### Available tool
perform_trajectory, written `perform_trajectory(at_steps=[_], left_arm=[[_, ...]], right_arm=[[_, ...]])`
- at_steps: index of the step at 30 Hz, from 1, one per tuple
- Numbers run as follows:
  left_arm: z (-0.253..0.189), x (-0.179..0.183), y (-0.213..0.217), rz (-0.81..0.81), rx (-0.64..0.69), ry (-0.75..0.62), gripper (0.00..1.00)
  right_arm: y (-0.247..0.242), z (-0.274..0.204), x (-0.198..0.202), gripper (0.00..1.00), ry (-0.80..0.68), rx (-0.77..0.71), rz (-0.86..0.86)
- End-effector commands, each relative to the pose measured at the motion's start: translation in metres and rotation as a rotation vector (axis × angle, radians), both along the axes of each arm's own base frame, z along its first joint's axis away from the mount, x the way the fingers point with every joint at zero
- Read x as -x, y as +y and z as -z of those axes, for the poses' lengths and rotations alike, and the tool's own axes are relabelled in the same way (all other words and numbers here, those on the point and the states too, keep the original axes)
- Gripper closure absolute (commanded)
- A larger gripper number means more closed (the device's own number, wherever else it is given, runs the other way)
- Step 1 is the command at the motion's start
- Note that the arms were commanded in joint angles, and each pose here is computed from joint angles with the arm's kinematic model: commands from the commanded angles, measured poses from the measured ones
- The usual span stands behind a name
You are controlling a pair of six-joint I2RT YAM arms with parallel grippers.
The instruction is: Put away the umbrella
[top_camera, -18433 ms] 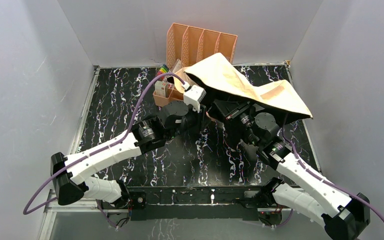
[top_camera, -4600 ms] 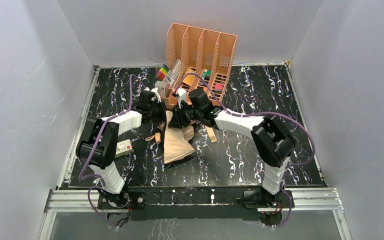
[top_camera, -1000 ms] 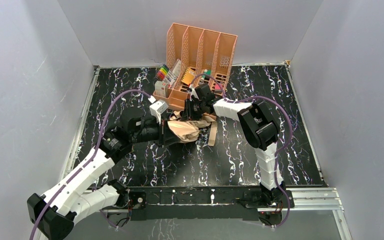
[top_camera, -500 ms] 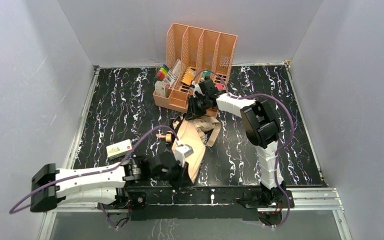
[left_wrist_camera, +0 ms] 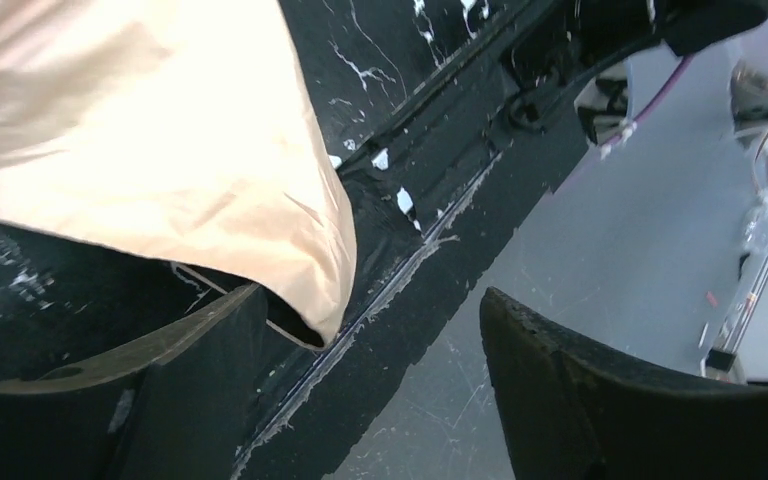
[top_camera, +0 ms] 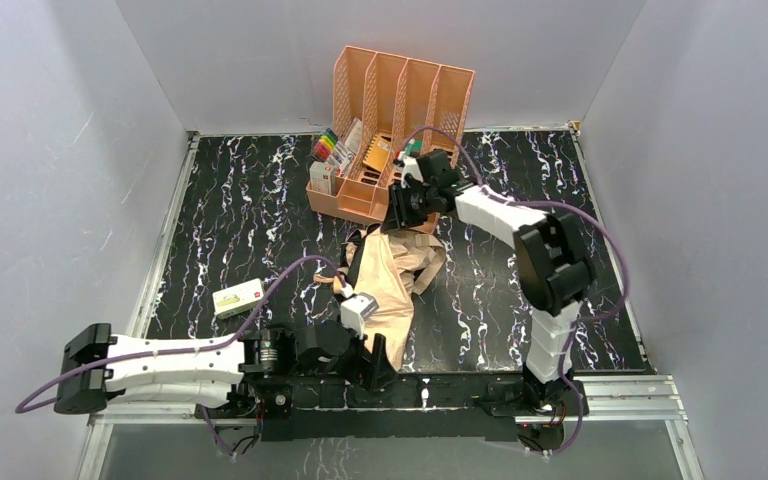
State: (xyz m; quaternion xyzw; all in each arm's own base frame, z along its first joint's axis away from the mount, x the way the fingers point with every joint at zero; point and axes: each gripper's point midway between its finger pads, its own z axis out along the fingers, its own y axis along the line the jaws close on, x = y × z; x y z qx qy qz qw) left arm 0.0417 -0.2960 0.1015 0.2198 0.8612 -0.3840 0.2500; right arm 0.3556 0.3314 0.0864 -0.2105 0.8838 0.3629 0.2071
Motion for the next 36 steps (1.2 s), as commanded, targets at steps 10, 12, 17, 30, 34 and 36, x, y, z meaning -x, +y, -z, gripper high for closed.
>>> perform_trajectory(at_steps=[10,12,17,30,34,36], left_arm=[[-0.068,-0.048,0.047,-0.273,0.002,-0.162,0.15],[-0.08,-0.059,0.055,-0.328,-0.006,-0.204,0.13],[-0.125,-0.095,0.074,-0.499,0.048,-0.339,0.02],[-0.114,-0.221,0.063,-0.497,0.048,-0.194,0.02],[-0.115,-0.25,0.056,-0.462,0.087,-0.151,0.03],[-0.118,-0.26,0.05,-0.436,0.123,-0.135,0.08]], right_arm=[[-0.048,-0.104,0.078,0.6,-0.145,-0.111,0.063],[-0.053,-0.108,0.1,0.6,-0.125,-0.145,0.079],[-0.042,-0.098,0.164,0.61,-0.013,-0.243,0.1],[-0.017,-0.018,0.218,0.61,0.081,-0.212,0.172],[-0.015,-0.006,0.221,0.62,0.114,-0.212,0.174],[-0.016,0.001,0.221,0.63,0.127,-0.202,0.185]])
